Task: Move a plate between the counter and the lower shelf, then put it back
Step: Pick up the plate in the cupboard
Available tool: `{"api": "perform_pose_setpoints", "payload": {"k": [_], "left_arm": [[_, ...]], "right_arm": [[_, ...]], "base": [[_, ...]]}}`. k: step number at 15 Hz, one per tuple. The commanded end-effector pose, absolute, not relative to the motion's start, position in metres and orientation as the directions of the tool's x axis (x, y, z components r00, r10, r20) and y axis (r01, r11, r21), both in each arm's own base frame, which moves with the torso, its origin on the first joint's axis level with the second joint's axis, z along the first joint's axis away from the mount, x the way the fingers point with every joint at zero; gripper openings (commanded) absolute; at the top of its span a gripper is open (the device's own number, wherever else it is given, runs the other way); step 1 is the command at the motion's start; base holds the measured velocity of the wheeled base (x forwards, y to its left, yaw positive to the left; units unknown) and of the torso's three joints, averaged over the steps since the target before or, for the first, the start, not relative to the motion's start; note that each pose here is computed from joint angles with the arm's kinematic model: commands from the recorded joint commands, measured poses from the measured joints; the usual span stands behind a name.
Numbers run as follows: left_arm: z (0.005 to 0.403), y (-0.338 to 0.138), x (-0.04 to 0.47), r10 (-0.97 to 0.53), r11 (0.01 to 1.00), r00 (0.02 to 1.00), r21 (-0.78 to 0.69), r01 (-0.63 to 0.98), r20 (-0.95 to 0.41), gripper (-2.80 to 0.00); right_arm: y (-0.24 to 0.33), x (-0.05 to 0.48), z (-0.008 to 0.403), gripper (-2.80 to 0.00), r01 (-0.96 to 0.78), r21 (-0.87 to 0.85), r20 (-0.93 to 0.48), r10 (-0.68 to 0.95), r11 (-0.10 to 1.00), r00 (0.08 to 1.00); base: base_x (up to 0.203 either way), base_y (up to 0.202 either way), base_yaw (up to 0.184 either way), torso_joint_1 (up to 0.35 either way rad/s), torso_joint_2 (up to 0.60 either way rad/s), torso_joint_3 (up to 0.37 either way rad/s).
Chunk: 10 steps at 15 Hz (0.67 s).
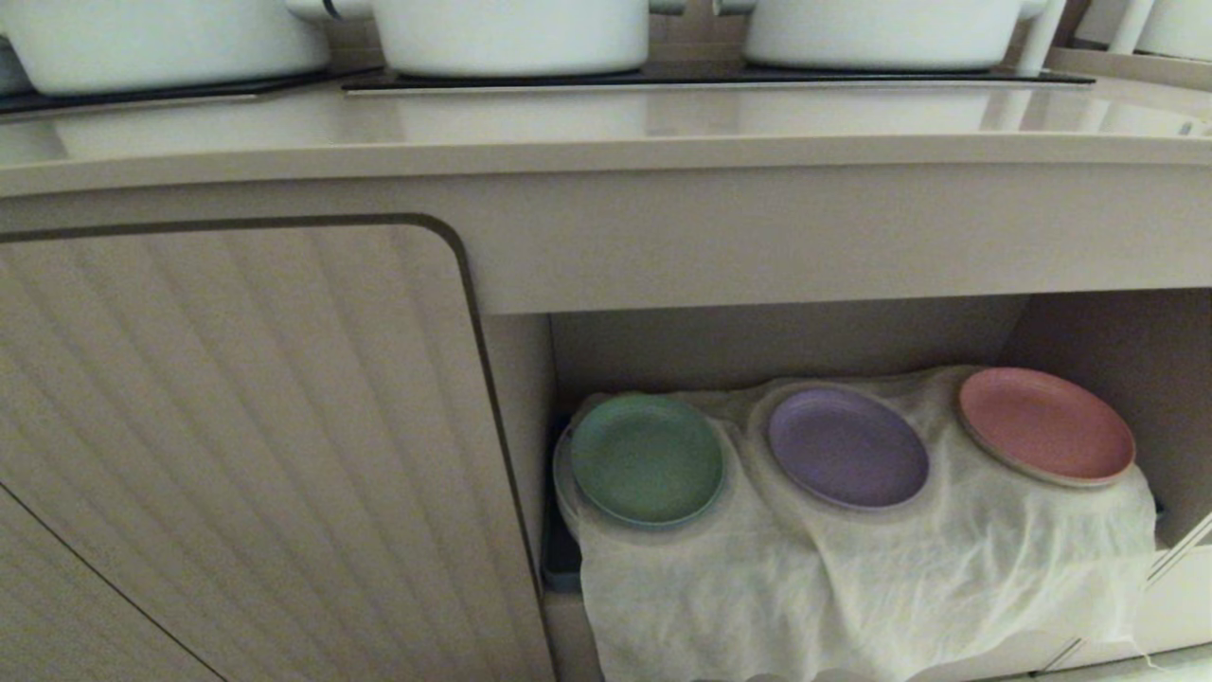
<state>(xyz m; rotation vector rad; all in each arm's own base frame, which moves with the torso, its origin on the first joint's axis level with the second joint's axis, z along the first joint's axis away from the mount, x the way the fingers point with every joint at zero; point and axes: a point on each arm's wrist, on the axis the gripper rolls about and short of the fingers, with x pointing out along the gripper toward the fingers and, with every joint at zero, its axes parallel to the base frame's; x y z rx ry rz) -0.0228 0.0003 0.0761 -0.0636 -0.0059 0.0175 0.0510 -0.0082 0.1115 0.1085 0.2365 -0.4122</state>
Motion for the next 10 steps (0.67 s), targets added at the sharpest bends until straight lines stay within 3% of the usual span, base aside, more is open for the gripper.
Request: {"api": "perform_pose_setpoints", "payload": {"k": [1,5,10], "left_arm": [[0.076,0.0,-0.023,0.018,0.998,1.0,-0.064,-0.018,0.006,-2.8],[0.076,0.0,-0.023,0.018,0.998,1.0,-0.064,-0.018,0.006,-2.8],[0.076,0.0,-0.023,0.018,0.998,1.0,-0.064,-0.018,0.006,-2.8]], "right_arm": [[-0.007,0.026,0.11,-2.8,0.314,0.106,-0.153,-0.297,0.943,0.943],[-0.002,0.0,0.093,-2.8,0.083,0.09,-0.121,-0.072,0.992,0.99],[0.0,-0.019,0.077,-2.8,0.004,0.013,-0.079,-0.003,1.0,0.997]], "base": [[0.0,0.0,0.0,0.0,0.0,0.0],[0.0,0.0,0.0,0.0,0.0,0.0],[0.0,0.0,0.0,0.0,0.0,0.0]]}}
